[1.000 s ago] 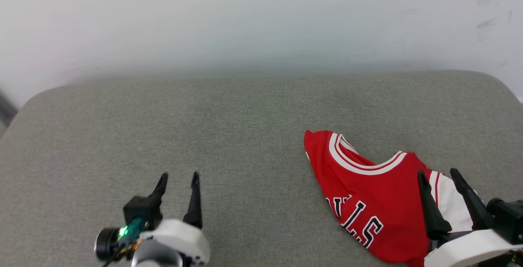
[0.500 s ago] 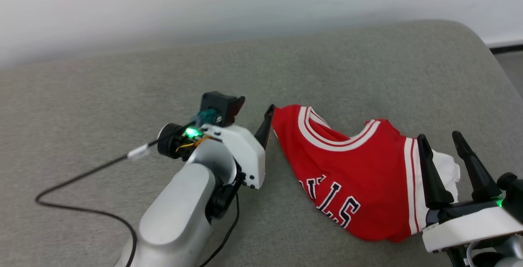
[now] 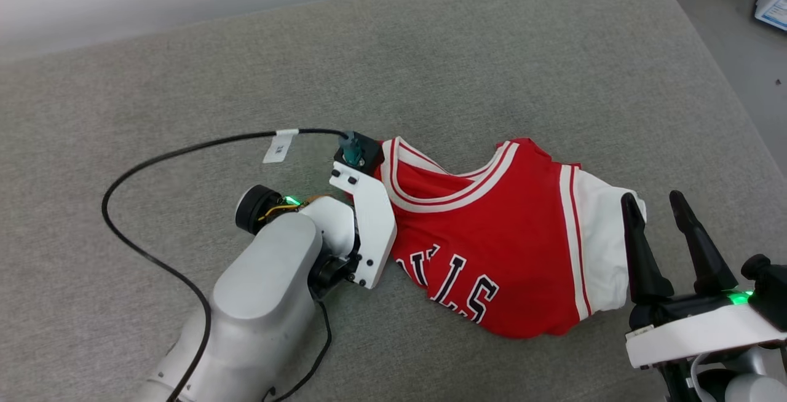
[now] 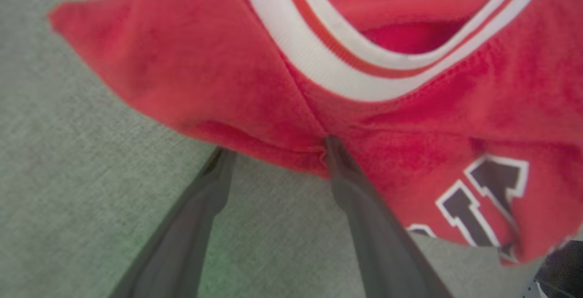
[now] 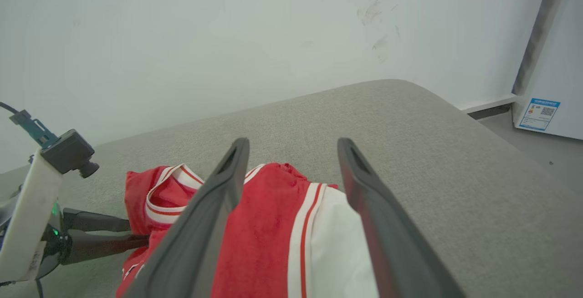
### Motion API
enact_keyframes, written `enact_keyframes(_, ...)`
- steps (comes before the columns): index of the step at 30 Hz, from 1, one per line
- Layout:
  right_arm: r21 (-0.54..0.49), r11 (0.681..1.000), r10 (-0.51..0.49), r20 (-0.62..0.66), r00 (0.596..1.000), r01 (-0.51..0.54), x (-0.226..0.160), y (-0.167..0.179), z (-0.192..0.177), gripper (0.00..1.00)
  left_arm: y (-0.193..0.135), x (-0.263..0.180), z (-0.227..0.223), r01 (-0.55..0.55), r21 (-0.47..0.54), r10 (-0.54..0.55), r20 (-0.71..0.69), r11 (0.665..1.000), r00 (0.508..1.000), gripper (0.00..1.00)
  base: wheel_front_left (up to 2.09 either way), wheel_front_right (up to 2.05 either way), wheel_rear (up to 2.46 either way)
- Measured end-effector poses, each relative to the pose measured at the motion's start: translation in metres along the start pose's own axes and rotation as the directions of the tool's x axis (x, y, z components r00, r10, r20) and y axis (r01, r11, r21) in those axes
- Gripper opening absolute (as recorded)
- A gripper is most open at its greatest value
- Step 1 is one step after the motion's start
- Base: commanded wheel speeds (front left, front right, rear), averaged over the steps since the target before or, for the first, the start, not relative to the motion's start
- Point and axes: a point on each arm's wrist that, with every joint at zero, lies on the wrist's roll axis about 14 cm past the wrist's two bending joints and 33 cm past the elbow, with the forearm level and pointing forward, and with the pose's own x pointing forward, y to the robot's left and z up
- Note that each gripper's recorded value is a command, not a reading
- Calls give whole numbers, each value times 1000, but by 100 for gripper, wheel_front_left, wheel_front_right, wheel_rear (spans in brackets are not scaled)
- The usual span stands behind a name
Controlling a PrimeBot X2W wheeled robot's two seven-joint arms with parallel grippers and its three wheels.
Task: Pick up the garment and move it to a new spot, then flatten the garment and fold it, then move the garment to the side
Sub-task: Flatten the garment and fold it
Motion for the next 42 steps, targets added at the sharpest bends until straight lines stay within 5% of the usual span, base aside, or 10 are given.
enact_keyframes(2, 7, 1000, -10, -7, 1000, 10, -1, -3, -3, 100, -1, 3, -3, 4, 16, -3, -47, 1000, 999, 100, 0, 0, 0)
enact_keyframes(4, 10, 1000, -14, -9, 1000, 14, -2, -4, -5, 100, -1, 2, -3, 5, 36, -2, -68, 999, 998, 24, 0, 0, 0)
enact_keyframes(5, 12, 1000, -14, -9, 1000, 14, -2, -4, -5, 100, -1, 2, -3, 3, 37, -1, -63, 999, 998, 0, 0, 0, 0)
enact_keyframes(17, 29, 998, 54, 11, 998, -54, 7, 16, 1, 100, 39, -64, 39, -179, -8, 173, 305, 984, 937, 0, 0, 0, 0)
enact_keyframes(23, 26, 989, 147, 22, 989, -147, 14, 45, 7, 100, 59, -114, 0, -265, -146, 301, 358, 953, 884, 0, 0, 0, 0)
enact_keyframes(28, 19, 977, 211, 26, 977, -212, 15, 67, 12, 100, 61, -139, -64, -299, -352, 407, 290, 887, 866, 0, 0, 0, 0)
enact_keyframes(34, 18, 963, 269, 34, 963, -269, 12, 86, 18, 100, 33, -139, -156, -265, -618, 416, 111, 740, 903, 0, 0, 0, 0)
enact_keyframes(37, 15, 957, 289, 42, 956, -290, 11, 93, 23, 100, 25, -139, -172, -247, -681, 416, 92, 689, 905, 61, 0, 0, 0)
enact_keyframes(38, 12, 955, 295, 46, 955, -295, 10, 94, 24, 100, 25, -139, -172, -246, -685, 420, 97, 686, 902, 100, 0, 0, 0)
enact_keyframes(42, 6, 952, 306, 43, 951, -306, 6, 97, 27, 100, 35, -150, -164, -267, -680, 492, 158, 683, 856, 100, 0, 0, 0)
